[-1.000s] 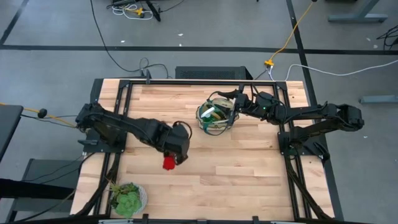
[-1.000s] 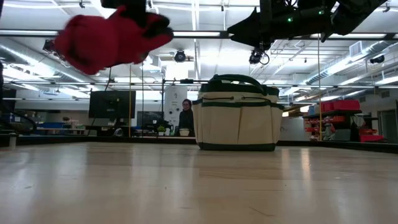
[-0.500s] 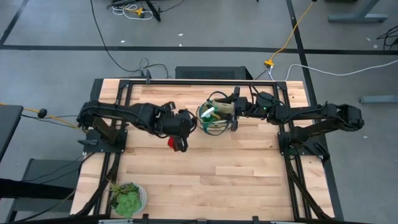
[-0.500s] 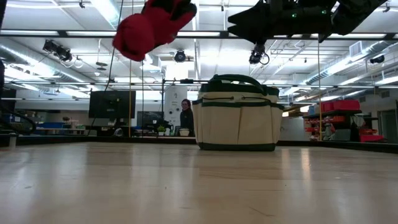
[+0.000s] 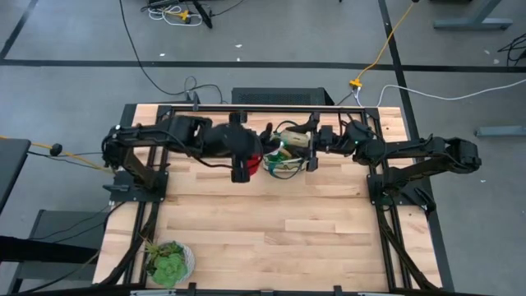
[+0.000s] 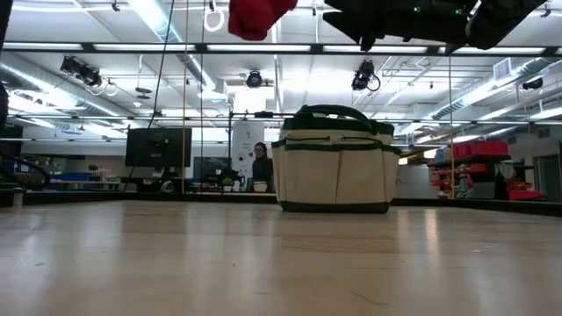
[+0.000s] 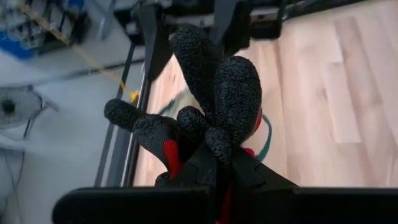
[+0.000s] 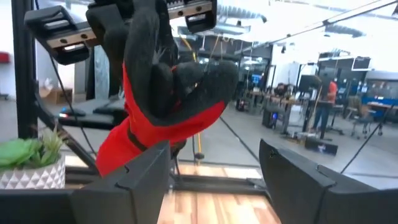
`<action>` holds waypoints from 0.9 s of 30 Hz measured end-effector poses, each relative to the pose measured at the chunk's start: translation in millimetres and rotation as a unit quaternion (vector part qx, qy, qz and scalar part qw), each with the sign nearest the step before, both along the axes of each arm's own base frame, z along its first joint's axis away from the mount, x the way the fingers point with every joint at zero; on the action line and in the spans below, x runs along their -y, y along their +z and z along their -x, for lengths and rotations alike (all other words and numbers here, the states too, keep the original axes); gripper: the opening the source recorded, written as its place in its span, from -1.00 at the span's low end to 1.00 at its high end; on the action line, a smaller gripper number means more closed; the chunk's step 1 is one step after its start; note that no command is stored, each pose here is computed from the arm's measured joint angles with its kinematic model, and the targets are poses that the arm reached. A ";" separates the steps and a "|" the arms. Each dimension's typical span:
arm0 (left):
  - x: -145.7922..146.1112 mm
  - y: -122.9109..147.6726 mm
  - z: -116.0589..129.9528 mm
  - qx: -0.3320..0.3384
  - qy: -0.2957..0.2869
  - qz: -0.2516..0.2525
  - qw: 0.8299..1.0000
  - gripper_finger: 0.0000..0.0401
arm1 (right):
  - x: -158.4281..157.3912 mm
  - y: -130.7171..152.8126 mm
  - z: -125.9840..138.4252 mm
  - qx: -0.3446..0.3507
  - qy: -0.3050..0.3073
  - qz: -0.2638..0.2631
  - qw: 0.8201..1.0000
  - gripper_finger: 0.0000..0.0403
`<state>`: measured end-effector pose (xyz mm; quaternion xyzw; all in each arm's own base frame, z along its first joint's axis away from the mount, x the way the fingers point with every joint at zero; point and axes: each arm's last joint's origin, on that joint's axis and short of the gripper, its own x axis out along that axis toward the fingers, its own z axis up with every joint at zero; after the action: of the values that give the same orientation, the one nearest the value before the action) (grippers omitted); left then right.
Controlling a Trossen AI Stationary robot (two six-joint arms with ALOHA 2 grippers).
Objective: Pick & Place Garden tools in Gardening bag
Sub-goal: Put the red gloves into the gardening bag
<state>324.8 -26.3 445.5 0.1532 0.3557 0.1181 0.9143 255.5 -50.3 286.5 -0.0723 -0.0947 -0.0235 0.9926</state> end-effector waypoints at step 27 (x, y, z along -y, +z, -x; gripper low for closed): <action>-8.9 40.0 -3.0 0.107 -0.190 0.058 0.974 -0.95 | -12.6 18.6 7.8 0.068 0.228 -0.057 0.970 0.24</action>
<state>327.8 -17.5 485.5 0.1507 0.2261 -0.0625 0.9603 247.6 -37.7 305.1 0.0093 -0.1741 0.1936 0.9655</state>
